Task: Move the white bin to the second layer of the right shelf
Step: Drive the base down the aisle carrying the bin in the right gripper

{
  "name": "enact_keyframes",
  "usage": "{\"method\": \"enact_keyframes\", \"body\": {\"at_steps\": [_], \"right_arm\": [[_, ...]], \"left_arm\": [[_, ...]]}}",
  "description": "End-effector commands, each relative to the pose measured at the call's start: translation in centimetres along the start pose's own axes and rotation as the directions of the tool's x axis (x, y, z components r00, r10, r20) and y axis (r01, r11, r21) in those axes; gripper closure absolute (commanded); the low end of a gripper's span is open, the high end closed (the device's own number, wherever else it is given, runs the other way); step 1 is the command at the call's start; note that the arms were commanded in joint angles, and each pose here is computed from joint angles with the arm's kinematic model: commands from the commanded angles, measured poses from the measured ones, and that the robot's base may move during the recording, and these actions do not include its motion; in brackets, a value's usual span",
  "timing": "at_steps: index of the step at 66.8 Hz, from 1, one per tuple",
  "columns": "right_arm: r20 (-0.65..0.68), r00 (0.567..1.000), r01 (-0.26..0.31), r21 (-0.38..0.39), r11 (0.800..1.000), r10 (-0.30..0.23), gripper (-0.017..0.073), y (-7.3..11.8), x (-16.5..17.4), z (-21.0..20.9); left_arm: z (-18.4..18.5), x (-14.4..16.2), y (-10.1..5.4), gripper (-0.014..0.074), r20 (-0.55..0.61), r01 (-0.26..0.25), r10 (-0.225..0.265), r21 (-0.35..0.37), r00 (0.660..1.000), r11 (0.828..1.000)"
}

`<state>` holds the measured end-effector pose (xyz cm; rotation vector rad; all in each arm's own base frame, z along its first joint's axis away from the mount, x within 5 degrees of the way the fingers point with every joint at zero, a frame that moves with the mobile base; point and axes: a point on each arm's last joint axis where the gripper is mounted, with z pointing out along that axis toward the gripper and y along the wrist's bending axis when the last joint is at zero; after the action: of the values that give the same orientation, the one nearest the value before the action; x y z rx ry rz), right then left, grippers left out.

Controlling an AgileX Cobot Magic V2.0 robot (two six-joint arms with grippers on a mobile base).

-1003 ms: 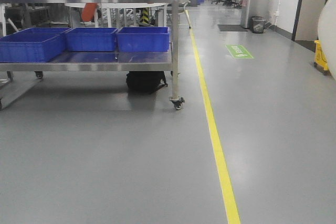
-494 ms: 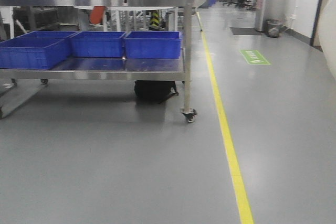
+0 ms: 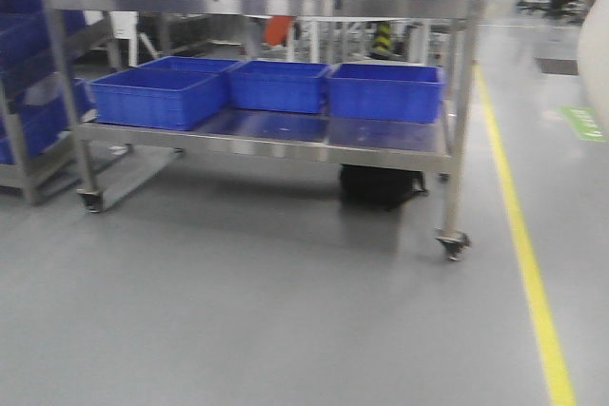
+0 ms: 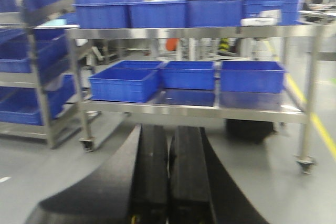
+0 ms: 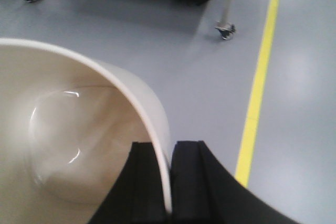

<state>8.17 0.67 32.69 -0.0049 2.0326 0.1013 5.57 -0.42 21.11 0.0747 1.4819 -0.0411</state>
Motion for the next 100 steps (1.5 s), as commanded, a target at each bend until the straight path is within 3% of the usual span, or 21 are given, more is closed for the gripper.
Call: {"method": "enact_keyframes", "body": {"at_steps": [1, 100], "right_arm": [[0.113, 0.994, -0.01, 0.002, 1.0, 0.01, 0.0472, 0.03, -1.58, -0.47], [0.113, 0.994, -0.01, 0.002, 1.0, 0.01, 0.0472, 0.03, -1.58, -0.47]], "left_arm": [[-0.07, 0.43, -0.02, 0.0509, 0.059, 0.005, -0.005, 0.001, 0.998, 1.0], [-0.07, 0.43, -0.02, 0.0509, 0.059, 0.005, -0.005, 0.001, 0.998, 1.0]]}}
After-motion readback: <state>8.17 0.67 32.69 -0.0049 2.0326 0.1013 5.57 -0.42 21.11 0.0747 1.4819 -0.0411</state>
